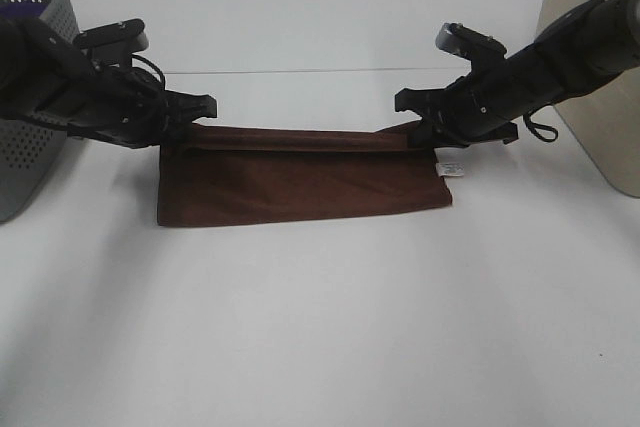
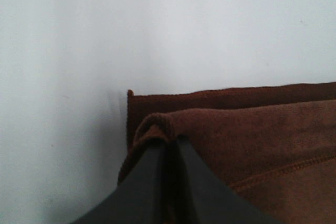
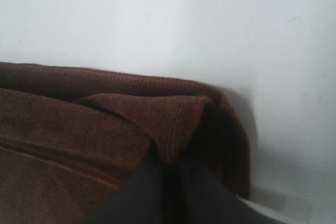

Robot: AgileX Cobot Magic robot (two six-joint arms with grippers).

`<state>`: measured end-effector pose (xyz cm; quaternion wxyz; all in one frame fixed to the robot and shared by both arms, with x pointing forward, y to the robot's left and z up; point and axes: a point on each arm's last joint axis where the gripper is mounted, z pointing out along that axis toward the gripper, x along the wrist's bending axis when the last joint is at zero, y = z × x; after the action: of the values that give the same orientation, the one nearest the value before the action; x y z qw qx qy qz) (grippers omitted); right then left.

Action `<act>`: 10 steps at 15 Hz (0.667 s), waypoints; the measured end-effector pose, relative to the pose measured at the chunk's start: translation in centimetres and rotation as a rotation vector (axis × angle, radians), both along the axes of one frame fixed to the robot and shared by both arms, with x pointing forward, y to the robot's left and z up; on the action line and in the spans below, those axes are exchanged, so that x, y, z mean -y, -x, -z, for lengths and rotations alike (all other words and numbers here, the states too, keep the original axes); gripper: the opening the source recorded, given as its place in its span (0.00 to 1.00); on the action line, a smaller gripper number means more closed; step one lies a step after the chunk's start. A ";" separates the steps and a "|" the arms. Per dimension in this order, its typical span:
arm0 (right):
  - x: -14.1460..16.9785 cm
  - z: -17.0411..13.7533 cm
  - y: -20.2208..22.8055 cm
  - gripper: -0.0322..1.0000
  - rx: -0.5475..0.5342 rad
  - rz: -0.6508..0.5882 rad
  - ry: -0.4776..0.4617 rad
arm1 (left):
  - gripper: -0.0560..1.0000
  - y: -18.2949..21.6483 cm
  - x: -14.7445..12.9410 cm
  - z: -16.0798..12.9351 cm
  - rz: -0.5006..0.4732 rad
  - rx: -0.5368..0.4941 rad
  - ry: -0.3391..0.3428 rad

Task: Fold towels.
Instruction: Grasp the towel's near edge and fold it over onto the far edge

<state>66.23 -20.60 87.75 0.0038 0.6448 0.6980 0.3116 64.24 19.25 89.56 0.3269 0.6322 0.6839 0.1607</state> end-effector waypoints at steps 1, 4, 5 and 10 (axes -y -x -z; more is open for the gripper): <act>0.1 0.0 -0.1 0.09 0.010 0.008 0.008 | 0.07 -0.2 -0.1 0.2 -0.005 0.013 -0.016; 0.4 0.2 -0.4 0.14 0.037 0.036 0.034 | 0.08 -0.2 -0.2 1.7 0.002 -0.014 -0.037; 0.7 0.6 -0.6 0.16 0.040 0.052 0.046 | 0.10 -0.4 -0.3 2.1 -0.005 -0.010 -0.047; 1.0 1.4 -0.5 0.42 0.016 0.045 0.044 | 0.50 -0.5 -0.6 2.5 -0.008 -0.010 -0.057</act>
<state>66.73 -21.62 86.36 0.0306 0.6574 0.6901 0.3011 64.70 19.81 87.09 0.3047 0.6391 0.6833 0.1781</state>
